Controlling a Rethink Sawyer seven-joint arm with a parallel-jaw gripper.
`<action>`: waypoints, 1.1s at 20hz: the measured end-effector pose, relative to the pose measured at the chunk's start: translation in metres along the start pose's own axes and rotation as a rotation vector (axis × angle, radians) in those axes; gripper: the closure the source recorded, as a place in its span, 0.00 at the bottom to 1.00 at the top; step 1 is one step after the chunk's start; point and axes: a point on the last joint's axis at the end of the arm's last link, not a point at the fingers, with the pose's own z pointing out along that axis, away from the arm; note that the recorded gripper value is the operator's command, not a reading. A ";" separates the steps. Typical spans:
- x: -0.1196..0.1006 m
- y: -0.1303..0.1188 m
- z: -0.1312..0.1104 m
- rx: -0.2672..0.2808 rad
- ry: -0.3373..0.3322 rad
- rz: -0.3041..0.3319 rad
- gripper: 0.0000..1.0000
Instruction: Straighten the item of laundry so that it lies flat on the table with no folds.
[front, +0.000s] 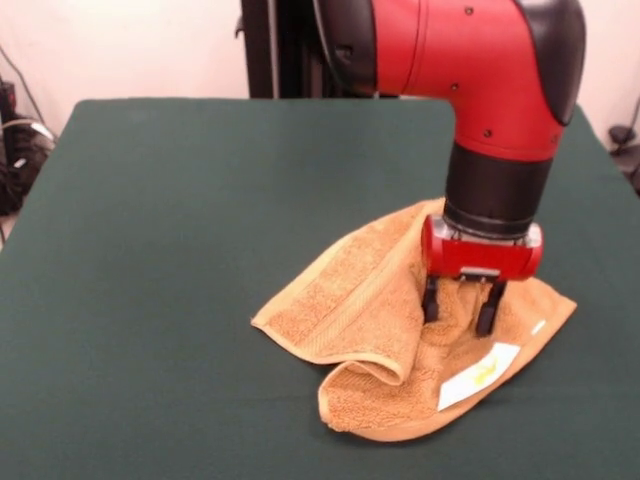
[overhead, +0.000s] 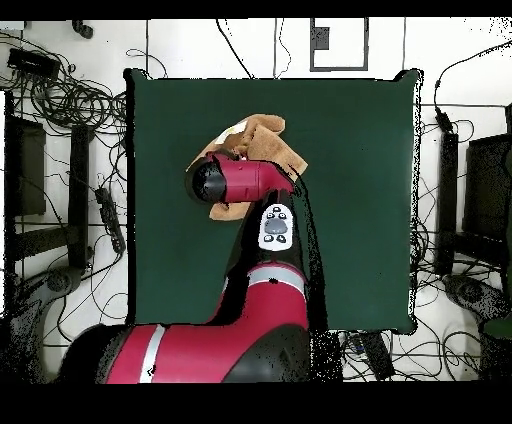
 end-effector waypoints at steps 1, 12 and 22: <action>0.000 0.000 -0.003 0.001 0.003 -0.001 0.00; -0.024 -0.019 -0.103 0.009 0.102 0.041 0.00; -0.054 -0.110 -0.108 0.040 -0.015 0.136 0.00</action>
